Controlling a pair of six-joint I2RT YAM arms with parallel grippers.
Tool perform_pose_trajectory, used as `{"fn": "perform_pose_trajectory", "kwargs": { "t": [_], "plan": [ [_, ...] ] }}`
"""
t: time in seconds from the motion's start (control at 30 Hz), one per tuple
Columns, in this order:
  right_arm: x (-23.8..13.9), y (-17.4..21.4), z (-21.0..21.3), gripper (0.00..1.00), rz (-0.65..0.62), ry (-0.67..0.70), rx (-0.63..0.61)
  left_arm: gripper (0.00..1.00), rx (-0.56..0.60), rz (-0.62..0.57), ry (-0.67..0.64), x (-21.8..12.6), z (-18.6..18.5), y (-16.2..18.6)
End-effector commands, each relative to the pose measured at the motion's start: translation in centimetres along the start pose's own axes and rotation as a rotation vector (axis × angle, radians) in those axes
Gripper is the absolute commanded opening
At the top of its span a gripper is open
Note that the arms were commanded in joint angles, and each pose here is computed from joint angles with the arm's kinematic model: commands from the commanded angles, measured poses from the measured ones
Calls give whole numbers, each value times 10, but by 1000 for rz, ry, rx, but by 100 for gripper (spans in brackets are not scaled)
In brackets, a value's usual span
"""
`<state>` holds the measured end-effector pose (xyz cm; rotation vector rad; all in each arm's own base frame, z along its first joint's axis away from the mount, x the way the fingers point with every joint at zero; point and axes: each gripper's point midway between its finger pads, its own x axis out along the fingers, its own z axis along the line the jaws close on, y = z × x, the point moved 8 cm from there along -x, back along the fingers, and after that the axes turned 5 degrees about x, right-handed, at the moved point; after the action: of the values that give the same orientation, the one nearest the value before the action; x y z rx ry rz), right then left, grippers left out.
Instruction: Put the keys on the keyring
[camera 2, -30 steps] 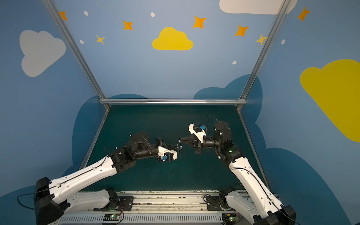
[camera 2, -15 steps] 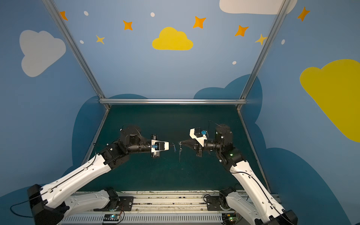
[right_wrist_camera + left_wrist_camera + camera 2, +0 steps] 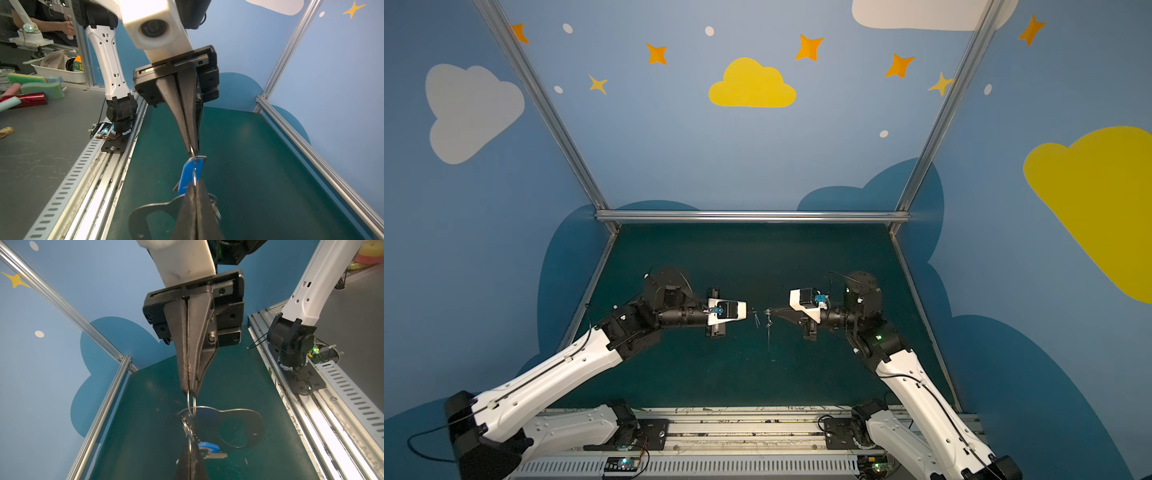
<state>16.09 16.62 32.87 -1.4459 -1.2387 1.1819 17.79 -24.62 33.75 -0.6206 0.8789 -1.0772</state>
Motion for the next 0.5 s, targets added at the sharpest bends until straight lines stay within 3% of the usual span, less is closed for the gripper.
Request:
{"fn": "perform_pose_trajectory", "kwargs": {
  "t": [0.0, 0.17, 0.47],
  "plan": [
    [0, -3, 4, 0, -17, -15, -73, 3, -6, 13, 36, 3, -3, -1],
    [4, 7, 0, 0, 36, -2, -59, 4, -55, 147, -12, 3, -4, 20],
    [4, 18, -1, 0, 86, 29, -61, 3, -118, 440, -134, 16, -30, 107]
  ]
}}
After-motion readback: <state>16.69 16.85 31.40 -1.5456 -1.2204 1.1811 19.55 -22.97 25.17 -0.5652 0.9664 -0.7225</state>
